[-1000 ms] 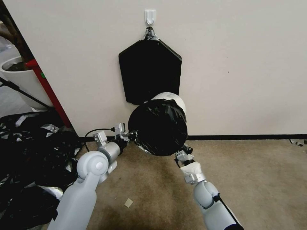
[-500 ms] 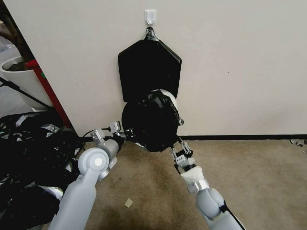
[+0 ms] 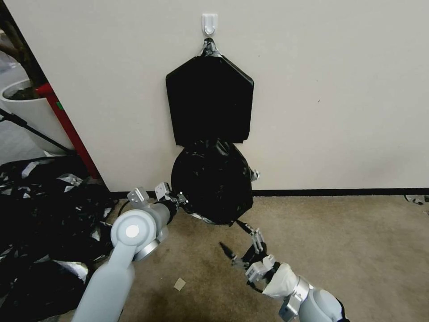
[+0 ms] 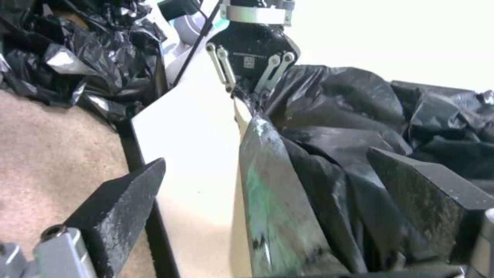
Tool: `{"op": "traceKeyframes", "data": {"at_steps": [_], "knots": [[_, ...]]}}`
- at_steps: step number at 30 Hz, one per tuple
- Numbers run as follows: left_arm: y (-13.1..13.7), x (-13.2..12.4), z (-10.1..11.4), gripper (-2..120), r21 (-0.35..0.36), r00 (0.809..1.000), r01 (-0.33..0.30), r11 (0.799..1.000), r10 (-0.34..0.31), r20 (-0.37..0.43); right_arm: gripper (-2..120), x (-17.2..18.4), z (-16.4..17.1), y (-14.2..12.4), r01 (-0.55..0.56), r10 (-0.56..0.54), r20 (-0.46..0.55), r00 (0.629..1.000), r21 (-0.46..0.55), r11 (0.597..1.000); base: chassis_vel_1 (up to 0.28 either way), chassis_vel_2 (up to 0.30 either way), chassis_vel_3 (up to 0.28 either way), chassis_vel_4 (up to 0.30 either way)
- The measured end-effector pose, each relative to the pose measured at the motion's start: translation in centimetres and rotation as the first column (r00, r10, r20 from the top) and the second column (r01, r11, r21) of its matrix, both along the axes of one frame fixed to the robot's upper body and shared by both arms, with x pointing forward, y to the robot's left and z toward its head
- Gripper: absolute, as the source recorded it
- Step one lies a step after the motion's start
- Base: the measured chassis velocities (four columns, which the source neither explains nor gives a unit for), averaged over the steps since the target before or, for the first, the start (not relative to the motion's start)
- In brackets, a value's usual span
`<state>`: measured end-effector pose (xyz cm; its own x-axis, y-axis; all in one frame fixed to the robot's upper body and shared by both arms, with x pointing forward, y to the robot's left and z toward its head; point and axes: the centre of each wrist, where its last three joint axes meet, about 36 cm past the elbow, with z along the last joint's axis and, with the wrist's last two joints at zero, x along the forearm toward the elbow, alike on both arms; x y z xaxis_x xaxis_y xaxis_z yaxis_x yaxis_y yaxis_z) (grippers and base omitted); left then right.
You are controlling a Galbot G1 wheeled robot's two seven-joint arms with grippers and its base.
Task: Place a trash bag onto the trash bin.
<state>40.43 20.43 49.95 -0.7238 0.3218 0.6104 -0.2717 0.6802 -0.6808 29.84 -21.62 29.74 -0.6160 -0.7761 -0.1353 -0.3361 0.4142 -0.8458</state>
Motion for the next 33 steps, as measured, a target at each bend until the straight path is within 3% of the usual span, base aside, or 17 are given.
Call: {"op": "traceKeyframes", "data": {"at_steps": [9, 14, 19, 21, 23, 33], "knots": [[1.6, -0.7, 0.3, 0, -0.137, 0.998, -0.024, 0.99, 0.017, -0.053, 90, 0.8, -0.1, 1.3, 0.128, -0.127, 0.104, 0.986, -0.003, 0.992, 0.0, 0.0, 0.0, 0.0], [2.6, -1.0, 0.8, 0, -0.205, 0.998, -0.039, 0.978, 0.029, -0.05, 69, 0.6, -0.3, 2.2, 0.216, -0.223, 0.126, 0.967, 0.065, 0.974, 0.0, 0.0, 0.0, 0.0], [3.2, -1.0, 0.9, 0, -0.23, 0.998, -0.051, 0.972, 0.042, -0.048, 55, 0.3, -0.4, 2.5, 0.256, -0.267, 0.129, 0.955, 0.093, 0.962, 0.0, 0.0, 0.0, 0.0], [3.7, -0.9, 1.0, 0, -0.242, 0.998, -0.062, 0.968, 0.053, -0.043, 44, -0.3, -0.4, 2.8, 0.262, -0.274, 0.118, 0.954, 0.11, 0.959, 0.0, 0.0, 0.0, 0.0], [3.9, -0.8, 1.0, 0, -0.245, 0.997, -0.065, 0.967, 0.056, -0.043, 45, -0.6, -0.5, 2.9, 0.262, -0.274, 0.108, 0.956, 0.114, 0.958, 0.0, 0.0, 0.0, 0.0], [4.2, -1.1, 0.8, 0, -0.28, 0.998, -0.061, 0.958, 0.049, -0.05, 87, -0.3, -0.7, 3.2, 0.317, -0.329, 0.102, 0.939, 0.122, 0.941, 0.0, 0.0, 0.0, 0.0]]}}
